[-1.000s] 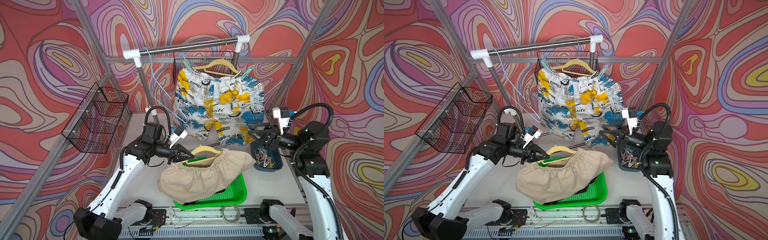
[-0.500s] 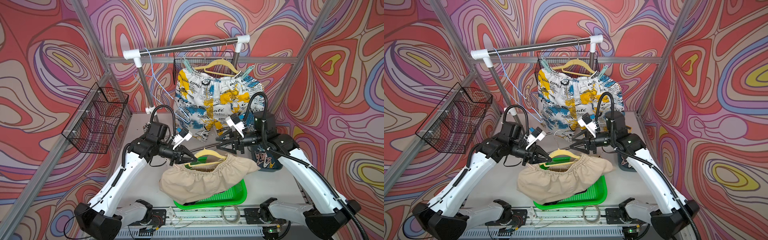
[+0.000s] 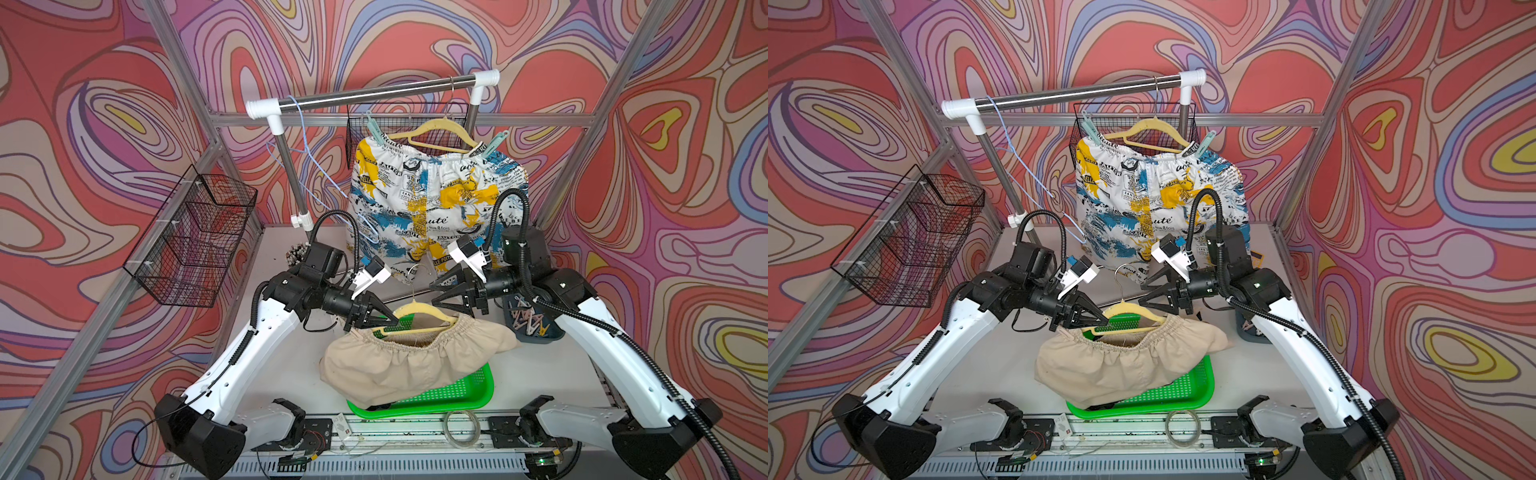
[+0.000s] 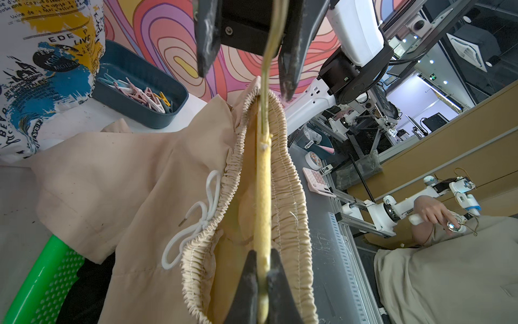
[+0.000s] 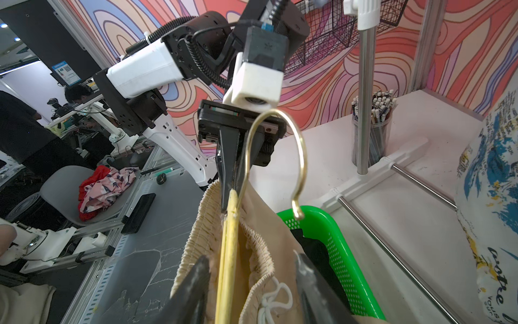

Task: Remove the clothespins securing shorts to the hanger
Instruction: Remove the clothespin from the hanger.

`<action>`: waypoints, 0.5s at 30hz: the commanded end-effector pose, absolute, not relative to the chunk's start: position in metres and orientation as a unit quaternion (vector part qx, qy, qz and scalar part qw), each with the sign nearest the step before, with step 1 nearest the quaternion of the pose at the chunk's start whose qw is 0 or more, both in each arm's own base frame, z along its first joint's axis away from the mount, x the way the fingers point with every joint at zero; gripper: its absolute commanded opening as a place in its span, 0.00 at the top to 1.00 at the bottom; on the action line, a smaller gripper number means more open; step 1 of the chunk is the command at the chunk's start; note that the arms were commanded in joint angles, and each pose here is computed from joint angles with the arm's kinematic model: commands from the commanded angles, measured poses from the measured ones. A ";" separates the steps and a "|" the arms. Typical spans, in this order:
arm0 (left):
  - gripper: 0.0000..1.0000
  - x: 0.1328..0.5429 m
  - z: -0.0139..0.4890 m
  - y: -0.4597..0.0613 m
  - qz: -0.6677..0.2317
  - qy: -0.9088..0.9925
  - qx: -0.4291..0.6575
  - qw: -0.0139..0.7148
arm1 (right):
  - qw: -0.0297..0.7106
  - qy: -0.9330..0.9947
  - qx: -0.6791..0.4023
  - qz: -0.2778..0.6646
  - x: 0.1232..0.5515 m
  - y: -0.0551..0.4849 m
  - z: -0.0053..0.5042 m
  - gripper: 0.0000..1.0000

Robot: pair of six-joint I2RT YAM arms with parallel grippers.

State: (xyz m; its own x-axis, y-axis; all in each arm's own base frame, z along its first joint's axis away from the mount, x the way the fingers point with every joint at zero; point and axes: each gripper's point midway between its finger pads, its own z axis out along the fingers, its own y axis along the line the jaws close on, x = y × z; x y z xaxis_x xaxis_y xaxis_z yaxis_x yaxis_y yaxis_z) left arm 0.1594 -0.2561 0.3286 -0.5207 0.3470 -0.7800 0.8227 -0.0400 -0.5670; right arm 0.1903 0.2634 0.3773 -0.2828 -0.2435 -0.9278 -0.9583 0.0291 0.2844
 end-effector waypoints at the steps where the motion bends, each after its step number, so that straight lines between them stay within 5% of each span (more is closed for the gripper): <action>1: 1.00 0.155 0.341 -0.257 -0.576 0.640 0.459 0.219 | 0.341 0.601 -0.501 0.522 0.176 0.263 0.377 0.49; 15: 1.00 0.159 0.344 -0.260 -0.573 0.641 0.463 0.216 | 0.277 0.600 -0.520 0.540 0.167 0.281 0.357 0.54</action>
